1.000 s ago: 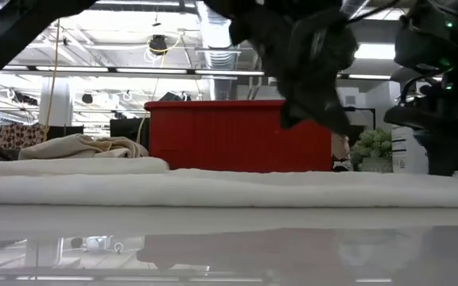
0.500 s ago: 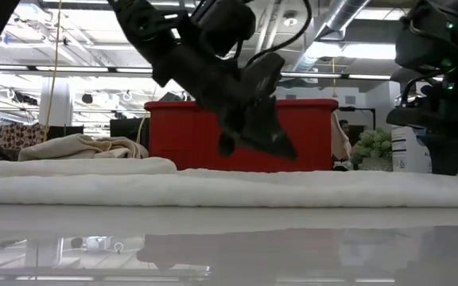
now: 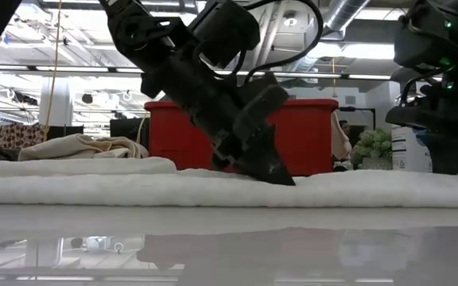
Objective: Fold Laundry from Bin
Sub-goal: Fold the white shirt
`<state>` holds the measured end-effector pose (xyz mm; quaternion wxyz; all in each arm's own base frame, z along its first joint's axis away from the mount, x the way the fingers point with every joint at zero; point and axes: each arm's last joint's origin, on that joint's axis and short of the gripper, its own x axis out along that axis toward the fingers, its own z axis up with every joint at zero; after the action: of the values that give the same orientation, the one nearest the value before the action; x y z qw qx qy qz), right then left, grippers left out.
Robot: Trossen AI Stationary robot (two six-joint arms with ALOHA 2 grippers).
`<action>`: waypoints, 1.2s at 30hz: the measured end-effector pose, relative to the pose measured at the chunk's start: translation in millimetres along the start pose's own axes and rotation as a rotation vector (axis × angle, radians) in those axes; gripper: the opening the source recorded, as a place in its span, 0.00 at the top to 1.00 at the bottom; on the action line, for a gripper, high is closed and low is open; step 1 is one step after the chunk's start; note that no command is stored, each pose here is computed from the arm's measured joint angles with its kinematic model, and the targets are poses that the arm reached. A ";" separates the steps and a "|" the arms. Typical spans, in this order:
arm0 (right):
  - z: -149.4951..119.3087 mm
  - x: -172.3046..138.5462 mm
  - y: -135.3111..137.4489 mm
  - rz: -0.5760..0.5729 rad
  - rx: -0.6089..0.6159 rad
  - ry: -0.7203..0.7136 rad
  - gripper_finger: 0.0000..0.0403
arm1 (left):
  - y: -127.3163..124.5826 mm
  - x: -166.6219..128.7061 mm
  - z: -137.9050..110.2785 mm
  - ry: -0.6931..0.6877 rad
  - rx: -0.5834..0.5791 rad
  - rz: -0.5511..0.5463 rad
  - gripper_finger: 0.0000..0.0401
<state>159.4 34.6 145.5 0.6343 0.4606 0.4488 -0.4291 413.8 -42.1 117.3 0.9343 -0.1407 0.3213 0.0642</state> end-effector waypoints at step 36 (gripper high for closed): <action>24.4 -97.7 36.2 -0.088 -0.093 -0.032 0.94 | 5.8 -13.0 33.2 -0.094 -0.161 -0.239 1.00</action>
<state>175.9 31.3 251.2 0.6426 0.4039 0.4778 -0.4424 421.8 -26.9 149.1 0.9349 -0.2493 0.2521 -0.0155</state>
